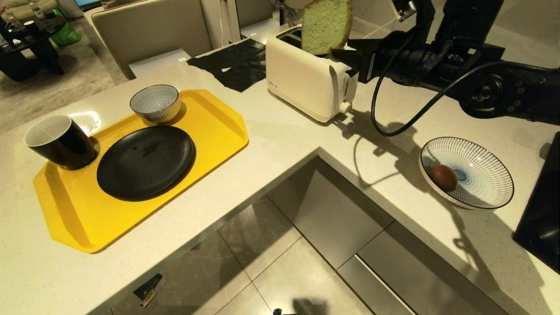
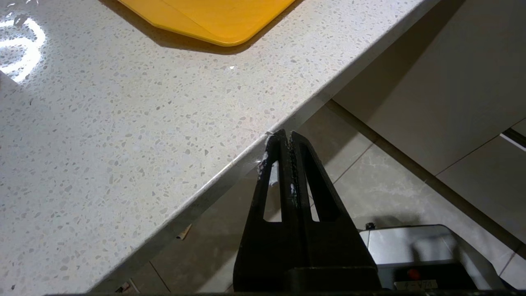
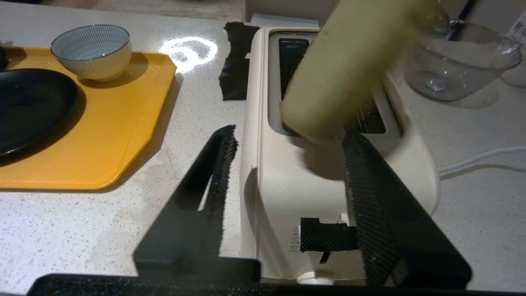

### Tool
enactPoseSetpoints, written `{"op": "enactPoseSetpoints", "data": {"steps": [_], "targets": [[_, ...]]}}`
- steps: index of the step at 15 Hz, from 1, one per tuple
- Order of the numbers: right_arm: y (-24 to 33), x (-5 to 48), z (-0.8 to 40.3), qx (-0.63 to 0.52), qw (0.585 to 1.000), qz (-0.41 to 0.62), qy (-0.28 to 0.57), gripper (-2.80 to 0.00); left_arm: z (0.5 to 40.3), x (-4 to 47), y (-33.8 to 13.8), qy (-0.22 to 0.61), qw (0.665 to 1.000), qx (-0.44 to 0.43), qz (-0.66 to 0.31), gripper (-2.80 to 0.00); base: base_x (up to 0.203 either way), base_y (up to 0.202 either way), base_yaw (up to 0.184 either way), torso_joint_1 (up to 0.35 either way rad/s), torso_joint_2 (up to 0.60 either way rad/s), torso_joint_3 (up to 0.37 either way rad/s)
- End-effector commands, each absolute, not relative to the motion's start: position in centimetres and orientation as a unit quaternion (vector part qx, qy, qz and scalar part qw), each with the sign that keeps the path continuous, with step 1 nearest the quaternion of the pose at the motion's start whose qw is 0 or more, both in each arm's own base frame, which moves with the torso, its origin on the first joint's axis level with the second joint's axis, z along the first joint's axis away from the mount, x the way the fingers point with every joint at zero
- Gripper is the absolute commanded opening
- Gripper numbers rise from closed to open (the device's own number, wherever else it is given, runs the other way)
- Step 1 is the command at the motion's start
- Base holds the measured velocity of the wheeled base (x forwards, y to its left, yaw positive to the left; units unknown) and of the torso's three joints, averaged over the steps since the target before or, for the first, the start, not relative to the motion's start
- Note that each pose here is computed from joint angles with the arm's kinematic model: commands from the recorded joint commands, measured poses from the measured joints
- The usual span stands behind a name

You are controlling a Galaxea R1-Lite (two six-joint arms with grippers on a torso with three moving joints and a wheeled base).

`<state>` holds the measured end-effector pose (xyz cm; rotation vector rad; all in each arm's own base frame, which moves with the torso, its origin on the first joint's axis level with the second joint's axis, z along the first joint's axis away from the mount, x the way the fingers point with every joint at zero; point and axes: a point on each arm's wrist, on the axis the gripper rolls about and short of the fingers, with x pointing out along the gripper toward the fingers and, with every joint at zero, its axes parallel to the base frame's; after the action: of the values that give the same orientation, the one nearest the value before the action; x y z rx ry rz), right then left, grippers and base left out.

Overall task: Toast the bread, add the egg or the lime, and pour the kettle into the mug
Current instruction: Put the bread slices in the toaster

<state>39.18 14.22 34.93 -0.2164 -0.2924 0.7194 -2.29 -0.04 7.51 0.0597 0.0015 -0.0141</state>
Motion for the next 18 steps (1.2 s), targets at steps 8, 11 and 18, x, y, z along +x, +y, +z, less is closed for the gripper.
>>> {"op": "enactPoseSetpoints", "data": {"steps": [8,11,18], "targets": [[15.7,37.1,36.6,-0.100,0.909,0.369,-0.164,0.00,7.5,-2.3,0.0,0.001,1.000,0.030,-0.006,-2.80,0.000,0.000,0.000,0.000,0.00,0.000],[16.8,37.2,36.0,-0.096,0.906,0.381,-0.158,0.00,7.5,-2.3,0.0,0.001,1.000,0.030,-0.007,-2.80,0.000,0.000,0.000,0.000,0.00,0.000],[17.1,37.4,36.6,-0.081,0.906,0.365,-0.196,0.00,7.5,-2.3,0.0,0.001,1.000,0.030,-0.007,-2.80,0.000,0.000,0.000,0.000,0.00,0.000]]}}
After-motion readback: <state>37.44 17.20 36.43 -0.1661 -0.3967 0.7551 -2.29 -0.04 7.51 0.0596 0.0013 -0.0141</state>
